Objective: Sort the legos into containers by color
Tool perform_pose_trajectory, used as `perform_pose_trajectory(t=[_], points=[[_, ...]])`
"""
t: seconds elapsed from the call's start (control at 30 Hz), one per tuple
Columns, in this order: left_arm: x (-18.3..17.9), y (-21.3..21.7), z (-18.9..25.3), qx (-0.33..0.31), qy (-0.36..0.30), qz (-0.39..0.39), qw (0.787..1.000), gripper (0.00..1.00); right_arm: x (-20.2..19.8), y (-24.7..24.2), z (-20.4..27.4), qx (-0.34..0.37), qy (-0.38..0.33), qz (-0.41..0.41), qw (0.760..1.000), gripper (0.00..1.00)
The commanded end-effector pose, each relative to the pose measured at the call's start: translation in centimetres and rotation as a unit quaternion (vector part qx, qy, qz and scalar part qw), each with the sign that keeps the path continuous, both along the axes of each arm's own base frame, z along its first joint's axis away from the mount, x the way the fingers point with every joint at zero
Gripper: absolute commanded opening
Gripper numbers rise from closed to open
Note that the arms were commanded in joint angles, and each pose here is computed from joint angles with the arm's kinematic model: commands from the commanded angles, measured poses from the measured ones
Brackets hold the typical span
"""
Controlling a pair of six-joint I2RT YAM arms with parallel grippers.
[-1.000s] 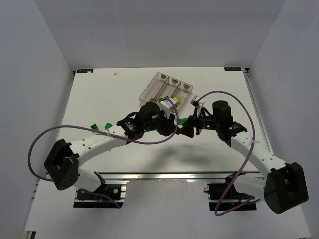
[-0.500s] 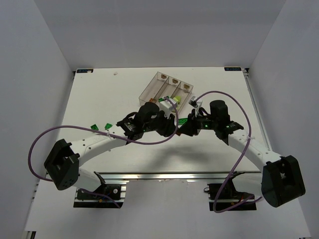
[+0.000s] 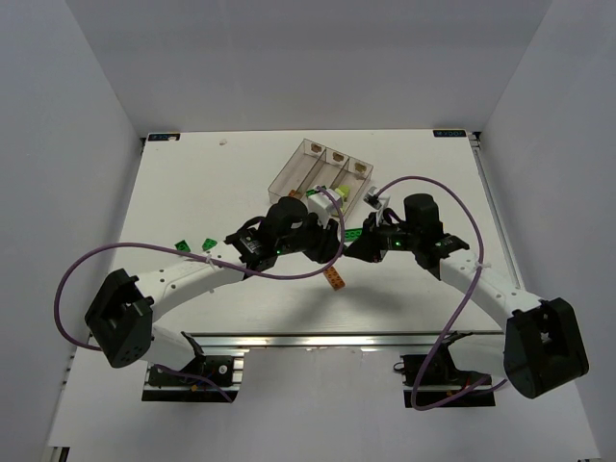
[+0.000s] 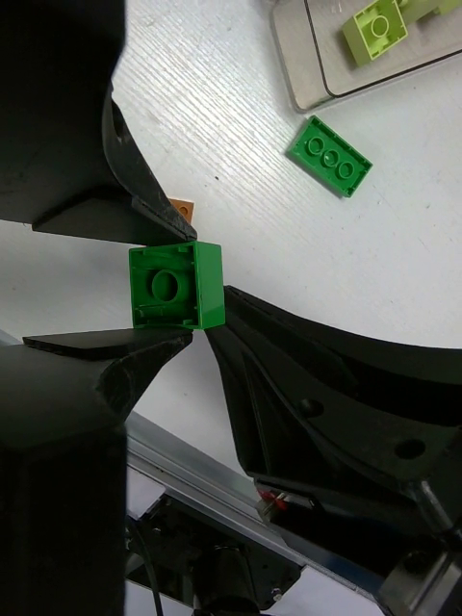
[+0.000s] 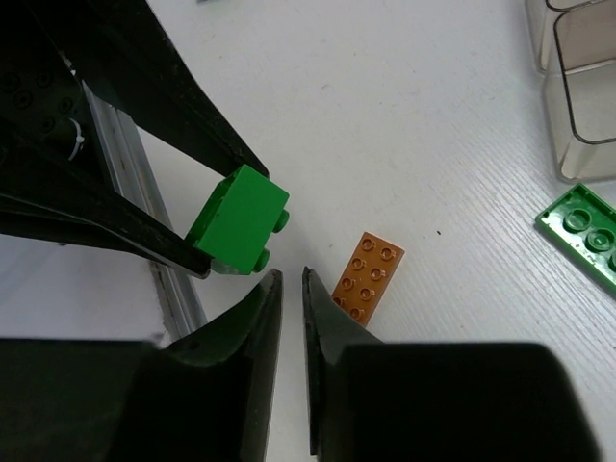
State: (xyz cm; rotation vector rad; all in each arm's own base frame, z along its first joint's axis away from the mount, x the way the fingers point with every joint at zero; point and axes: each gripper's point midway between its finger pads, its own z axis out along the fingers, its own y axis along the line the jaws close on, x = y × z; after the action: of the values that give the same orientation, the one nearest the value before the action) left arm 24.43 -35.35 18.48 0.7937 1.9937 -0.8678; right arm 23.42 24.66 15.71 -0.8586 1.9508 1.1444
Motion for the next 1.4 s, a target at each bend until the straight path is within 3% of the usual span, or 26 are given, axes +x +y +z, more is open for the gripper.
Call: perform_pose_trajectory(t=[0.0, 0.13, 0.3, 0.5, 0.7, 0.97, 1.37], points=[[-0.1, 0.5, 1.9, -0.015, -0.023, 0.006, 1.000, 0.08, 1.0, -0.1, 1.5, -0.001, -0.045, -0.009, 0.999, 0.20], [1.5, 2.2, 2.7, -0.007, -0.042, 0.062, 0.997, 0.08, 1.5, -0.2, -0.1, -0.032, -0.042, -0.014, 0.998, 0.48], [4.0, 5.9, 4.3, -0.004, -0.065, 0.157, 0.985, 0.08, 2.2, 0.2, -4.1, -0.121, -0.027, -0.011, 0.992, 0.58], [4.1, 9.7, 7.5, -0.009, -0.104, 0.225, 0.969, 0.08, 2.0, 2.6, -8.4, -0.242, -0.058, -0.020, 0.968, 0.89], [3.4, 12.7, 11.5, -0.051, -0.150, 0.268, 0.950, 0.09, 2.6, 3.6, -11.5, -0.323, -0.075, -0.050, 0.942, 0.89], [3.4, 11.9, 10.5, -0.040, -0.138, 0.252, 0.957, 0.10, 3.0, 2.8, -12.9, -0.352, -0.083, -0.067, 0.930, 0.88], [3.7, 11.3, 9.0, -0.020, -0.126, 0.245, 0.961, 0.10, 0.9, 2.8, -15.0, -0.364, -0.036, -0.020, 0.931, 0.62]])
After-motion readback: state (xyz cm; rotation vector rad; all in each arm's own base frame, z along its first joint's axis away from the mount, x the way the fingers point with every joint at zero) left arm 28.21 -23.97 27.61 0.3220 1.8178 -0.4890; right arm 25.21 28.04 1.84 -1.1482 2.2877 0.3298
